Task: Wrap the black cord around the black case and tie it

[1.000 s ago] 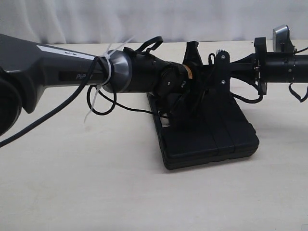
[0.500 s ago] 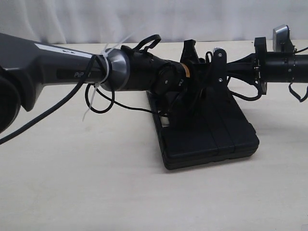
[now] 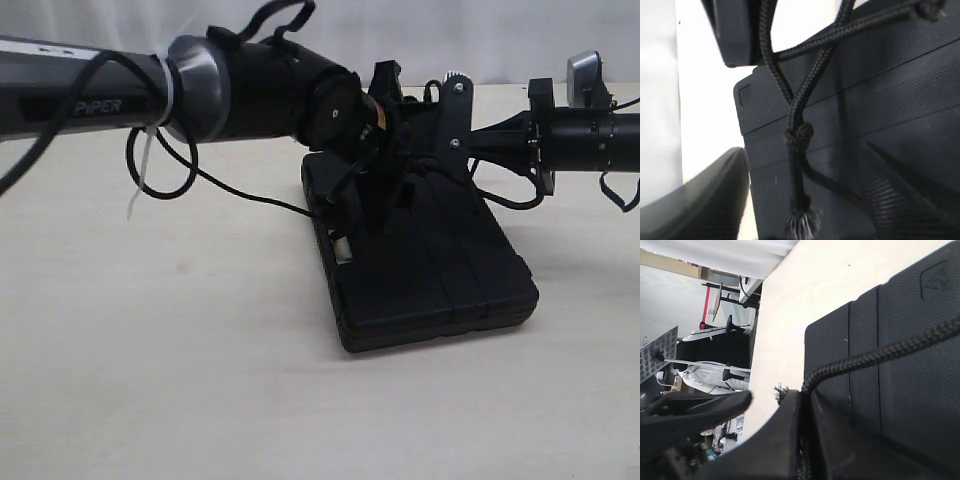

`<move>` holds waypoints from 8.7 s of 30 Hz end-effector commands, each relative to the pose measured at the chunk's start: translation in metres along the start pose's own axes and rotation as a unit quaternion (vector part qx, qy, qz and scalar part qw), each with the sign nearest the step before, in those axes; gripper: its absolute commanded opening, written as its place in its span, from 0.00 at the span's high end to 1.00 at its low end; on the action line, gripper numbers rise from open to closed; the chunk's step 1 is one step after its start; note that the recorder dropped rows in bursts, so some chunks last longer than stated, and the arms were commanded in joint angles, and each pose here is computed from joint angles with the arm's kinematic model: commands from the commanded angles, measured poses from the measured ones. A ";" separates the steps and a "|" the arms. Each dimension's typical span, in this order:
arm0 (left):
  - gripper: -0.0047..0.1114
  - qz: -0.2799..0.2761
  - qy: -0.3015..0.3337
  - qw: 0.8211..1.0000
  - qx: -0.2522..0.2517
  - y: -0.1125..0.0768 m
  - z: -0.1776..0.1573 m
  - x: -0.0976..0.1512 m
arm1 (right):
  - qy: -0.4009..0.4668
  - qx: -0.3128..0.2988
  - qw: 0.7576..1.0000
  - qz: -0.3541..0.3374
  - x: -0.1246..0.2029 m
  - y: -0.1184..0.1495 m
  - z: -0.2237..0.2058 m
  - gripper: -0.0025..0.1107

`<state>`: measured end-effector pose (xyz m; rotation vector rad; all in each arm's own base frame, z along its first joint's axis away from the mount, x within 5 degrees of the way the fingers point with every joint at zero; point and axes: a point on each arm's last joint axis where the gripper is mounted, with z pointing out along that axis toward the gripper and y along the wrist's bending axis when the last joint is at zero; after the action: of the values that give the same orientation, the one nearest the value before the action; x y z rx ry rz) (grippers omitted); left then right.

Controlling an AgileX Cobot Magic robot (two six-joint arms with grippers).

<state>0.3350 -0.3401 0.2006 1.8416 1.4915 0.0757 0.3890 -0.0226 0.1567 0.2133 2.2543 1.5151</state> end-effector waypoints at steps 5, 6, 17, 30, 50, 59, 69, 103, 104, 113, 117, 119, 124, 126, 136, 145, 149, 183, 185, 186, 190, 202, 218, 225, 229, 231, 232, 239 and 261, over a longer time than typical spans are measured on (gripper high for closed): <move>0.44 -0.221 -0.060 0.970 0.085 -0.007 -0.027 -0.026 | -0.003 -0.006 1.000 -0.012 0.000 0.004 -0.001 0.94; 0.44 -0.250 -0.069 0.961 0.100 -0.009 -0.027 -0.028 | -0.003 -0.006 1.000 -0.012 0.000 0.004 -0.001 0.94; 0.44 -0.484 -0.117 0.856 0.140 -0.019 -0.008 -0.043 | -0.003 -0.006 1.000 -0.011 0.000 0.004 -0.001 0.94; 0.65 -0.572 -0.107 0.809 0.080 -0.022 0.026 -0.028 | 0.007 -0.009 1.000 -0.017 0.003 0.007 0.007 0.94; 0.96 -0.481 -0.065 0.858 0.167 -0.039 0.025 -0.024 | -0.034 0.002 0.994 -0.105 -0.027 0.044 -0.026 0.55; 0.96 -0.504 -0.072 0.849 0.143 -0.011 0.022 -0.003 | 0.072 0.211 0.954 -0.203 0.004 0.104 -0.048 0.60; 0.96 -0.499 -0.084 0.848 0.155 0.000 0.014 -0.008 | 0.153 0.382 0.871 -0.267 0.047 0.121 -0.016 0.60; 0.96 -0.384 -0.262 0.878 -0.113 0.100 -0.218 -0.033 | 0.090 0.420 0.873 -0.229 0.048 0.117 -0.020 0.60; 0.96 -0.380 -0.266 0.877 -0.126 0.102 -0.222 -0.033 | 0.090 0.416 0.876 -0.228 0.048 0.117 -0.019 0.60; 0.96 -0.354 -0.279 0.876 -0.169 0.111 -0.238 -0.035 | 0.092 0.390 0.888 -0.226 0.050 0.121 -0.015 0.60; 0.96 -0.351 -0.284 0.875 -0.174 0.113 -0.242 -0.037 | 0.095 0.361 0.898 -0.234 0.051 0.124 -0.011 0.60; 0.96 -0.351 -0.285 0.875 -0.173 0.113 -0.243 -0.037 | 0.092 0.325 0.910 -0.241 0.052 0.130 -0.007 0.60; 0.96 -0.350 -0.274 0.883 -0.150 0.109 -0.240 -0.038 | 0.057 0.184 0.929 -0.317 0.053 0.148 0.008 0.60; 0.96 -0.345 -0.272 0.886 -0.150 0.109 -0.239 -0.037 | 0.040 0.170 0.922 -0.346 0.057 0.142 0.015 0.60; 0.96 -0.341 -0.265 0.892 -0.136 0.106 -0.238 -0.038 | -0.007 0.246 0.861 -0.445 0.078 0.120 0.078 0.59; 0.96 -0.334 -0.272 0.889 -0.157 0.110 -0.240 -0.037 | 0.033 0.339 0.847 -0.408 0.090 0.056 0.109 0.60; 0.96 -0.324 -0.270 0.892 -0.160 0.110 -0.240 -0.037 | 0.044 0.347 0.847 -0.400 0.092 0.044 0.112 0.60; 0.96 -0.285 -0.224 0.930 0.050 0.018 -0.038 -0.048 | -0.221 0.391 0.846 -0.287 0.038 0.105 -0.036 0.36; 0.96 -0.256 -0.247 0.933 0.050 -0.002 -0.021 -0.067 | -0.251 0.386 0.847 -0.264 0.028 0.109 -0.065 0.37; 0.96 -0.225 -0.256 0.939 0.042 -0.013 -0.011 -0.078 | -0.261 0.383 0.848 -0.258 0.025 0.112 -0.077 0.38; 0.95 -0.174 -0.304 0.935 0.054 -0.044 0.025 -0.115 | -0.293 0.374 0.853 -0.218 0.024 0.114 -0.102 0.38; 0.39 -0.134 -0.243 0.950 0.140 -0.047 -0.021 -0.137 | -0.268 0.356 0.868 -0.219 0.027 0.115 -0.096 0.38; 0.83 -0.261 0.176 0.942 0.119 0.027 -0.105 -0.006 | 0.019 0.418 0.819 -0.392 0.051 0.072 -0.013 0.38; 0.83 -0.313 0.158 0.929 0.115 0.044 -0.106 0.018 | 0.046 0.442 0.777 -0.446 0.049 0.062 -0.006 0.38; 0.83 -0.318 0.142 0.931 0.111 0.048 -0.105 0.020 | 0.048 0.452 0.776 -0.437 0.046 0.049 -0.001 0.40; 0.83 -0.321 0.134 0.930 0.116 0.048 -0.105 0.019 | 0.056 0.464 0.777 -0.421 0.046 0.038 0.002 0.48; 0.83 -0.319 0.134 0.931 0.116 0.048 -0.105 0.018 | 0.064 0.469 0.775 -0.420 0.047 0.034 0.002 0.54; 0.83 -0.311 0.132 0.934 0.119 0.048 -0.105 0.018 | 0.171 0.516 0.689 -0.479 0.049 0.015 -0.005 0.94; 0.83 -0.284 0.093 0.947 0.115 0.039 -0.088 0.021 | 0.273 0.590 0.529 -0.545 0.040 -0.019 -0.010 0.67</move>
<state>0.3315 -0.2795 0.2832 1.5169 2.2307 -0.2166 0.3497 -0.0245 0.1330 -1.2167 2.4588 -0.7945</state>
